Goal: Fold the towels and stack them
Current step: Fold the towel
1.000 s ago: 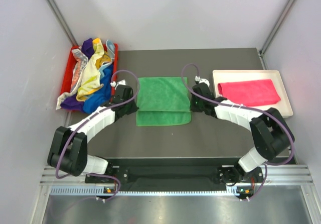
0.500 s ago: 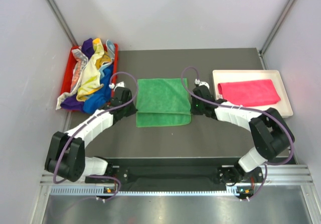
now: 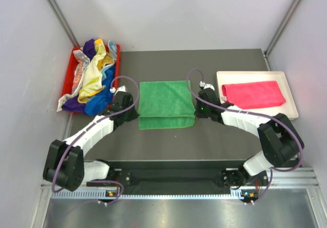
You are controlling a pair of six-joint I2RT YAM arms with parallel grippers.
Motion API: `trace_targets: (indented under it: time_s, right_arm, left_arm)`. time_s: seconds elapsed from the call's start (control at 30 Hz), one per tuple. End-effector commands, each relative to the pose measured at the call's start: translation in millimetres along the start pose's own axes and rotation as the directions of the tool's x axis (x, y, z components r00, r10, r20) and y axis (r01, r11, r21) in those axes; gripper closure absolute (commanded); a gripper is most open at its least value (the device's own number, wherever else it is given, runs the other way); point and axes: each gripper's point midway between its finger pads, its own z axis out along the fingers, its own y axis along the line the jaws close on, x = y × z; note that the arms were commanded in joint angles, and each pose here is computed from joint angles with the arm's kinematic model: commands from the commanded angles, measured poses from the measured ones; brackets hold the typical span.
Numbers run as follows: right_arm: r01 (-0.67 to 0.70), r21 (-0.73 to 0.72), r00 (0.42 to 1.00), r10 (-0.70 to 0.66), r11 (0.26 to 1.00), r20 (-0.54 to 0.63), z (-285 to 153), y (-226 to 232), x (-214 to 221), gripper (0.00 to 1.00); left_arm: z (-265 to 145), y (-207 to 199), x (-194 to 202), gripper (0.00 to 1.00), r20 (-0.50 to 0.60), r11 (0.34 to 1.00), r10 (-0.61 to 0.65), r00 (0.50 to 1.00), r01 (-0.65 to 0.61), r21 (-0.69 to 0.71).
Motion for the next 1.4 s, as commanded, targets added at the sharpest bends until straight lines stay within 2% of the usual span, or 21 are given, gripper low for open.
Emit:
trace_targets:
  time_s: [0.0,0.53,1.07,1.27,1.37]
  right_arm:
    - [-0.004,-0.017,1.0,0.005,1.0,0.027,-0.1,0.5,-4.3,1.0]
    - [0.0,-0.042,1.0,-0.001,0.999,-0.022,13.5,-0.4,27.2,1.0]
    - [0.009,-0.059,1.0,-0.007,0.998,0.03,-12.3,5.2,7.9,1.0]
    - [0.006,-0.066,1.0,-0.004,0.998,0.027,-14.5,5.0,15.3,1.0]
    - [0.007,-0.077,1.0,-0.007,0.997,-0.001,-9.7,6.3,32.5,1.0]
  left_arm:
    - [1.0,4.4,11.5,1.0,-0.013,1.0,-0.005,1.0,0.005,0.001]
    - [24.2,18.2,54.4,1.0,-0.109,0.999,-0.013,0.994,0.009,-0.036]
    - [2.1,22.9,32.2,1.0,-0.036,0.997,-0.012,0.999,0.009,-0.081]
    - [-0.6,27.0,37.6,1.0,-0.039,0.996,-0.021,0.999,0.017,-0.086]
    - [2.2,32.7,46.7,1.0,-0.053,0.996,-0.026,0.998,0.021,-0.089]
